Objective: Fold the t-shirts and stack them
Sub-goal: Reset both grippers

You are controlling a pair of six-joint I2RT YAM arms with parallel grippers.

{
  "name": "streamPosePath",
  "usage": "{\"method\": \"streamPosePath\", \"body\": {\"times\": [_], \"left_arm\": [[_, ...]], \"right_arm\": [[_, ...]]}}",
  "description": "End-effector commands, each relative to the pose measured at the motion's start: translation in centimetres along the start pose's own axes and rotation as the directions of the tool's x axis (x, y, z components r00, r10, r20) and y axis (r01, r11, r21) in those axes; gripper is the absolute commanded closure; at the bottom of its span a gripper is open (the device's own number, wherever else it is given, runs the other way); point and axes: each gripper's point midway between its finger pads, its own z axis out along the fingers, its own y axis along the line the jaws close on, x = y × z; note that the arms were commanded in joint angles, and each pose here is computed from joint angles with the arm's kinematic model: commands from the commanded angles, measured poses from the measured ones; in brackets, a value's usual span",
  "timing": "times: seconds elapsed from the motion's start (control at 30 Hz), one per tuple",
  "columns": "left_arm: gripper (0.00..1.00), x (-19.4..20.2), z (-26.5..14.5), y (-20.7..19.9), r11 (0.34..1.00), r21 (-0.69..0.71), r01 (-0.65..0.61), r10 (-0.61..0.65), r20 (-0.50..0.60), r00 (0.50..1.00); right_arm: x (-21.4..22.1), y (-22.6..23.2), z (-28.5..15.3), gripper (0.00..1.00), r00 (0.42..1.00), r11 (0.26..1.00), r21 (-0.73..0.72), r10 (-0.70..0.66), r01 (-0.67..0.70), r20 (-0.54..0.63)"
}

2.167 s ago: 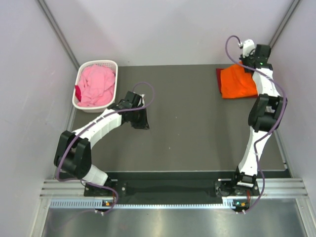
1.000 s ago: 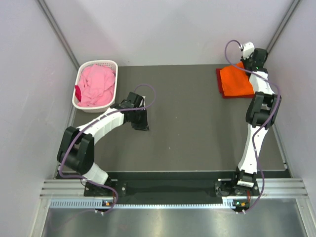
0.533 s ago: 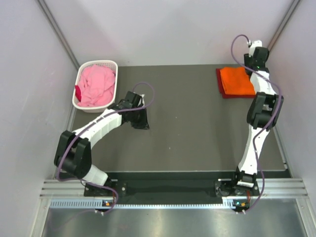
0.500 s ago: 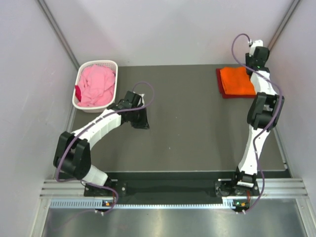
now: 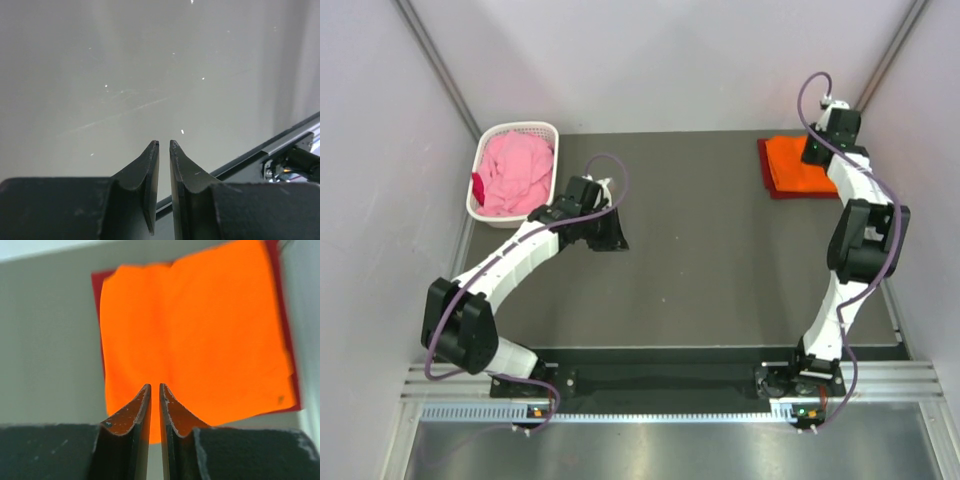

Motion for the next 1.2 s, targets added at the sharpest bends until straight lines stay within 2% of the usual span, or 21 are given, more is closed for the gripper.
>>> {"method": "streamPosePath", "body": {"times": [0.0, 0.17, 0.33, 0.5, 0.6, 0.73, 0.83, 0.87, 0.9, 0.93, 0.97, 1.03, 1.1, 1.13, 1.17], "left_arm": [[0.80, -2.4, -1.5, -2.4, 0.997, 0.080, -0.007, 0.001, 0.081, 0.997], [0.80, -2.7, -1.3, -1.5, 0.999, 0.032, -0.006, 0.003, 0.091, 0.996], [0.80, -3.1, -1.1, -0.8, 1.000, -0.021, -0.020, 0.021, 0.084, 0.996], [0.80, -4.1, -1.6, -1.1, 0.999, -0.029, -0.028, 0.031, 0.113, 0.993], [0.80, -4.8, -2.3, -1.7, 0.999, -0.015, -0.039, 0.040, 0.141, 0.989], [0.80, -7.0, -3.8, -3.0, 0.998, 0.011, -0.059, 0.055, 0.235, 0.970], [0.80, -9.0, -5.5, -4.6, 0.995, 0.056, -0.080, 0.057, 0.333, 0.941], [0.80, -9.5, -6.1, -4.9, 0.994, 0.065, -0.087, 0.058, 0.360, 0.931], [0.79, -10.4, -7.3, -5.6, 0.991, 0.080, -0.104, 0.062, 0.412, 0.909], [0.78, -10.8, -7.9, -6.0, 0.990, 0.085, -0.111, 0.063, 0.437, 0.897], [0.77, -11.1, -9.1, -6.4, 0.988, 0.094, -0.126, 0.068, 0.469, 0.881], [0.72, -11.6, -10.3, -7.3, 0.980, 0.115, -0.165, 0.084, 0.513, 0.854], [0.62, -11.6, -12.4, -7.9, 0.970, 0.128, -0.205, 0.098, 0.567, 0.818], [0.54, -11.3, -12.5, -7.6, 0.972, 0.123, -0.201, 0.095, 0.577, 0.811], [0.52, -11.1, -13.8, -7.8, 0.970, 0.131, -0.206, 0.087, 0.601, 0.794]], "right_arm": [[2.0, 2.1, -0.9, 0.87, 0.996, 0.995, -0.063, 0.069, -0.073, -0.063], [6.4, 2.3, 0.3, 0.87, 0.986, 0.992, -0.074, 0.089, -0.100, -0.139], [8.8, 1.8, 1.6, 0.87, 0.980, 0.994, -0.052, 0.085, -0.095, -0.179], [8.3, 1.4, 1.6, 0.87, 0.977, 0.996, -0.024, 0.082, -0.089, -0.197], [7.1, 1.7, -0.1, 0.85, 0.977, 0.997, 0.005, 0.074, -0.074, -0.202], [4.8, 4.2, -5.5, 0.81, 0.974, 0.999, 0.018, 0.041, -0.038, -0.224], [5.8, 6.9, -9.9, 0.77, 0.969, 0.999, -0.012, 0.033, -0.037, -0.247], [6.3, 9.7, -11.4, 0.75, 0.968, 0.997, -0.075, 0.010, -0.030, -0.252], [6.7, 10.3, -12.6, 0.72, 0.967, 0.995, -0.086, 0.018, -0.041, -0.254], [5.7, 11.0, -15.1, 0.69, 0.978, 0.991, -0.119, 0.028, -0.053, -0.205], [7.5, 12.7, -16.2, 0.63, 0.973, 0.981, -0.185, 0.016, -0.060, -0.232], [7.5, 13.7, -19.7, 0.55, 0.982, 0.972, -0.228, 0.008, -0.052, -0.190], [7.9, 16.1, -22.5, 0.37, 0.985, 0.944, -0.328, -0.019, -0.038, -0.169], [7.3, 16.5, -24.8, 0.23, 0.992, 0.931, -0.364, -0.009, -0.036, -0.123], [8.3, 16.9, -25.7, 0.01, 0.991, 0.921, -0.384, 0.008, -0.061, -0.137]]}}
